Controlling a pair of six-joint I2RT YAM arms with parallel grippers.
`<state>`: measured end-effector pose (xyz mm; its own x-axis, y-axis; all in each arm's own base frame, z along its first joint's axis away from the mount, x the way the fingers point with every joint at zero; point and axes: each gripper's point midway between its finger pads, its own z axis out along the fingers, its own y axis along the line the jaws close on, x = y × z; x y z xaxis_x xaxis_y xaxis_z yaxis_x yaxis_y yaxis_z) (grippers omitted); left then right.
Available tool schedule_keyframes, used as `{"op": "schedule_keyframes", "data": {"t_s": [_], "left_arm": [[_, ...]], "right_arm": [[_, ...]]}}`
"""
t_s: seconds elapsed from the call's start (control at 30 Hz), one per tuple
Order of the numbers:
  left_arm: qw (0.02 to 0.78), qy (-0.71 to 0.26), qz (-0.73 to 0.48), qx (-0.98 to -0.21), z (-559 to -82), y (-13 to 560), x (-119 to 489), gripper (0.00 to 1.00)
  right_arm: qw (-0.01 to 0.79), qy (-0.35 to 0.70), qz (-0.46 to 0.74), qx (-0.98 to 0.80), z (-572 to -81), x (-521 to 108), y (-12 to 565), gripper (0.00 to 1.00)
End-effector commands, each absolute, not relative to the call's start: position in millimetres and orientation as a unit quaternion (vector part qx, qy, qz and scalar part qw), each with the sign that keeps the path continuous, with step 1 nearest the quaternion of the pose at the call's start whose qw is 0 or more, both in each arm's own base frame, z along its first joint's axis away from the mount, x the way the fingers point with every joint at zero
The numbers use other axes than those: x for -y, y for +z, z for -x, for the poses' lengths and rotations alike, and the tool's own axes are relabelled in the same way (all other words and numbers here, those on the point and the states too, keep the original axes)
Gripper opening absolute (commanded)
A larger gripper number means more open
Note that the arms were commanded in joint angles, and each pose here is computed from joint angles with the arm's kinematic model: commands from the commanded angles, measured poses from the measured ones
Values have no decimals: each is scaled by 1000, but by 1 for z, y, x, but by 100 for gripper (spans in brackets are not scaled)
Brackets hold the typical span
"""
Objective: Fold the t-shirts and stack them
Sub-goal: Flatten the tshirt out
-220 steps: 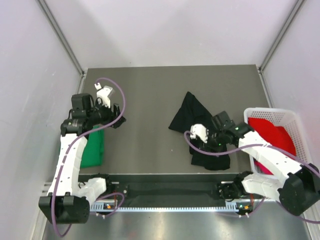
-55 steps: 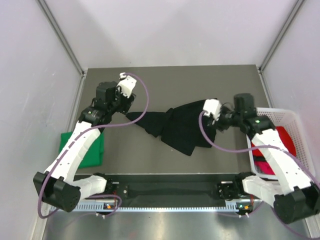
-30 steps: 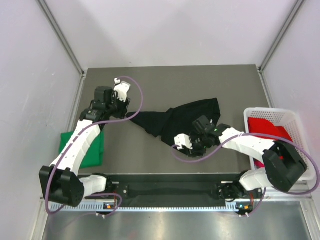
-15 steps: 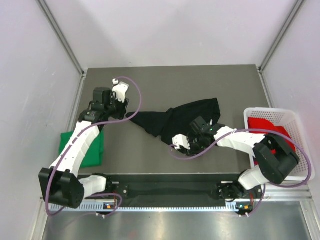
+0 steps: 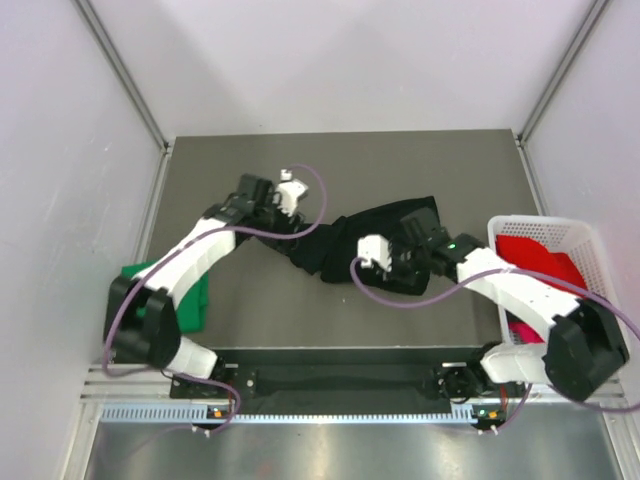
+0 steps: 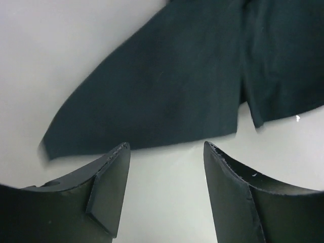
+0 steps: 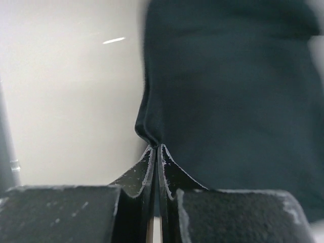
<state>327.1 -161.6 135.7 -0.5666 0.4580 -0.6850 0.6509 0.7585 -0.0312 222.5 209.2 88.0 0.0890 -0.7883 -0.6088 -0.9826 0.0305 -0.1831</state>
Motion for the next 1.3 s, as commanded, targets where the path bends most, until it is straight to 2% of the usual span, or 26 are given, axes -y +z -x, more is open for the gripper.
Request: {"op": "schedule_keyframes", "data": {"t_s": [0.0, 0.07, 0.1, 0.17, 0.23, 0.37, 0.7, 0.8, 0.83, 0.87, 0.9, 0.93, 1.1, 1.27], "left_arm": [[322, -162, -349, -865, -348, 133, 197, 65], [299, -164, -349, -873, -367, 128, 212, 63], [311, -172, -352, -866, -380, 142, 224, 63], [275, -179, -349, -878, -385, 122, 237, 62], [281, -182, -354, -873, -397, 129, 250, 61], [246, -168, -379, -876, -398, 108, 274, 61], [246, -125, -424, -863, -393, 100, 314, 60], [243, -100, -422, -868, -399, 89, 311, 49], [237, -94, -419, -872, -400, 83, 310, 30], [241, -90, -416, -872, -403, 85, 310, 17], [243, -85, -413, -874, -405, 85, 308, 11], [246, -83, -412, -873, -406, 87, 309, 0], [273, -64, -399, -873, -416, 105, 301, 0], [373, -48, -353, -857, -452, 190, 264, 0]], "right_arm": [[369, 160, 634, -661, -244, -203, 145, 0], [374, 154, 624, -669, -246, -196, 147, 0], [376, 154, 619, -672, -246, -194, 148, 1], [375, 155, 614, -677, -245, -191, 145, 1], [376, 157, 608, -682, -246, -190, 144, 1], [378, 157, 601, -686, -246, -187, 142, 1], [371, 165, 598, -691, -244, -185, 134, 1], [368, 165, 597, -694, -244, -185, 132, 2], [370, 165, 597, -693, -245, -185, 134, 2], [371, 165, 595, -693, -245, -184, 134, 2], [372, 164, 594, -694, -245, -184, 135, 2], [374, 163, 594, -694, -245, -184, 136, 2], [384, 156, 586, -696, -250, -181, 144, 1], [425, 126, 568, -694, -264, -168, 177, 1]]}}
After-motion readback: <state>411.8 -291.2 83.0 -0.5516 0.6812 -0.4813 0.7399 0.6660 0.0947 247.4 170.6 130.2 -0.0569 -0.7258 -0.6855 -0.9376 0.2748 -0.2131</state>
